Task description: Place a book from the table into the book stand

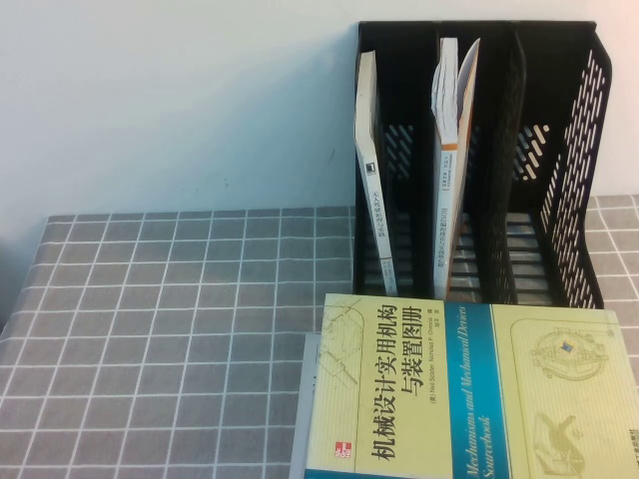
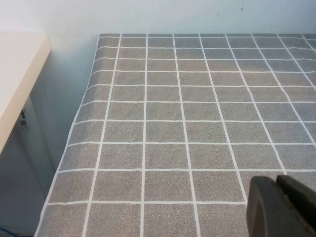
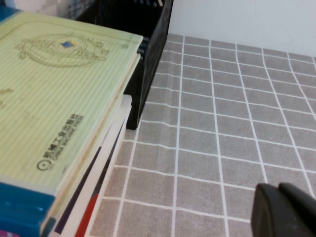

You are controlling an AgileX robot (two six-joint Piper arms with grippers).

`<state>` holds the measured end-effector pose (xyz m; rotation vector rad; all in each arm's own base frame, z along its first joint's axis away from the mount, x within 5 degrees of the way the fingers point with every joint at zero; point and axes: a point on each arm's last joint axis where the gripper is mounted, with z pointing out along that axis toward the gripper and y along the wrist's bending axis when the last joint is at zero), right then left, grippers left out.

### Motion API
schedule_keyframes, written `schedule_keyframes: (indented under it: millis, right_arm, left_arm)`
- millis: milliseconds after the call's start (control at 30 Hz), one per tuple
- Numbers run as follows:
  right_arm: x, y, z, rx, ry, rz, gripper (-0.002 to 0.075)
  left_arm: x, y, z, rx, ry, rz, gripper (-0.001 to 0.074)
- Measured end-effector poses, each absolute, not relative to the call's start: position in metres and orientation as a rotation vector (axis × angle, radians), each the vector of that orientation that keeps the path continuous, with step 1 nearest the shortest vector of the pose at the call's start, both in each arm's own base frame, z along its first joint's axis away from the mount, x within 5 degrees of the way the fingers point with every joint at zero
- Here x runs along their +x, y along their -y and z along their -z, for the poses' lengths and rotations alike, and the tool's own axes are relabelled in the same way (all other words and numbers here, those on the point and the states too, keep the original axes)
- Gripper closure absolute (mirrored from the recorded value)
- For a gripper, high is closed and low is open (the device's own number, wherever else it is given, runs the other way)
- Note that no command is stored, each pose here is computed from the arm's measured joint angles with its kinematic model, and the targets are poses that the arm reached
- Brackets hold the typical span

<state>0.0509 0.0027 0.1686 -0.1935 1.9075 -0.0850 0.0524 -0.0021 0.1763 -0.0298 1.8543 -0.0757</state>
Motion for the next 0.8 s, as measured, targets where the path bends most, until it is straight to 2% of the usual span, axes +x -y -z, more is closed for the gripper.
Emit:
schedule_keyframes:
  millis: [800]
  right_arm:
    - [0.0509,-0.0027,-0.1686,-0.193,-1.907,0.085,0.0729]
  left_arm:
    - [0.0524,0.0021,-0.1763,-0.017,-1.854,0.066,0.0738]
